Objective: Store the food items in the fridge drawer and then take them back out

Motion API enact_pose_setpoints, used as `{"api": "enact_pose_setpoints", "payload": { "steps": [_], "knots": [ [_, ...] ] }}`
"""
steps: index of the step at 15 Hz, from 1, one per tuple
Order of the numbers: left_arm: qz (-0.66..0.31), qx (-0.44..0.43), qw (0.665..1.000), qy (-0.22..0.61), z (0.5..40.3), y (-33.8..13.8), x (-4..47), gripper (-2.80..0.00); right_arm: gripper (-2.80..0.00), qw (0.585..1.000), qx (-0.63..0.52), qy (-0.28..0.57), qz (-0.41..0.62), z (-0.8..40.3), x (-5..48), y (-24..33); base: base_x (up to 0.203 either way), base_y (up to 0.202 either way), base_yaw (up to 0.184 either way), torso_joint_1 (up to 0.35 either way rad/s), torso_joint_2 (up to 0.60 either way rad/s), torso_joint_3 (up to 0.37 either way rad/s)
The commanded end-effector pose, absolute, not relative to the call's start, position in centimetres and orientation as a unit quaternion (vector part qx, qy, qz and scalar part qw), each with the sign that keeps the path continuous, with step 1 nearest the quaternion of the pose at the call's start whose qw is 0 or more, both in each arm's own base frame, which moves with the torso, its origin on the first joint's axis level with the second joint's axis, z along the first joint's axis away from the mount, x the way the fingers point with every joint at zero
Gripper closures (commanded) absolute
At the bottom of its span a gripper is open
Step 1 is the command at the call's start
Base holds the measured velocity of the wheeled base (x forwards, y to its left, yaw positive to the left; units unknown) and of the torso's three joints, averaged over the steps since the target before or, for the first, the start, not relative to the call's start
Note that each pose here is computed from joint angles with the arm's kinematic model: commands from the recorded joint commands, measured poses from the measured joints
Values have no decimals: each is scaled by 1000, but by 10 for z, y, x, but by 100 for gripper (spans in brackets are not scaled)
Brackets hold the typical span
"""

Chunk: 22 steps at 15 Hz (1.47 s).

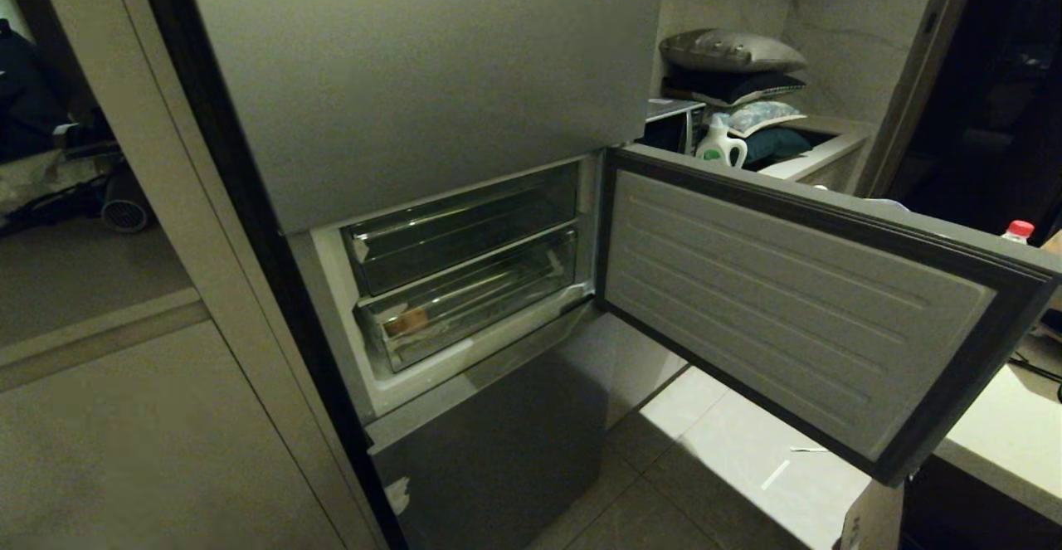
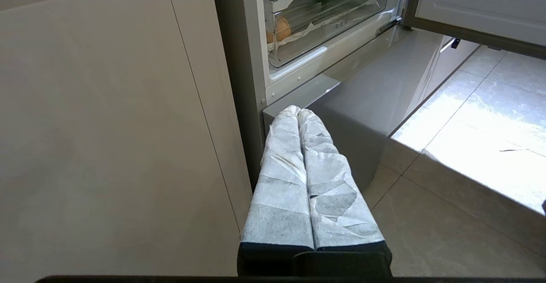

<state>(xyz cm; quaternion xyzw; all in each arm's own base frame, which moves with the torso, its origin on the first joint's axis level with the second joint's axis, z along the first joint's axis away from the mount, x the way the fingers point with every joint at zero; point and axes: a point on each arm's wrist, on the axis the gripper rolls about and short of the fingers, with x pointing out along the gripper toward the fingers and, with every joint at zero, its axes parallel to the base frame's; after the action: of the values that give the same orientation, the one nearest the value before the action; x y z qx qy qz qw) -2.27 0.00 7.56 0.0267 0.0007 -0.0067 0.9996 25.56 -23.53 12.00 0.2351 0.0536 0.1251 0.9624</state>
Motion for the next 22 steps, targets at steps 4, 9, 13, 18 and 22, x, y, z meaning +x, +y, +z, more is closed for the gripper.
{"api": "enact_pose_setpoints", "payload": {
  "steps": [4,9,13,18,22],
  "knots": [
    [-7,27,1000,1,76,0,-23,0,0,959,233,64,150,128,224,-200,0,0,0,0,0,0],
    [-7,27,1000,1,76,0,-23,0,0,956,227,75,173,132,201,-161,0,0,0,0,0,0],
    [-7,27,1000,1,76,0,-23,0,0,949,203,89,225,129,194,-120,0,0,0,0,0,0],
    [-7,27,1000,1,76,0,-23,0,0,926,188,106,311,130,195,-74,0,0,0,0,0,0],
    [-7,27,1000,1,76,0,-23,0,0,896,169,118,394,133,202,-27,0,0,0,0,0,0]
  ]
}}
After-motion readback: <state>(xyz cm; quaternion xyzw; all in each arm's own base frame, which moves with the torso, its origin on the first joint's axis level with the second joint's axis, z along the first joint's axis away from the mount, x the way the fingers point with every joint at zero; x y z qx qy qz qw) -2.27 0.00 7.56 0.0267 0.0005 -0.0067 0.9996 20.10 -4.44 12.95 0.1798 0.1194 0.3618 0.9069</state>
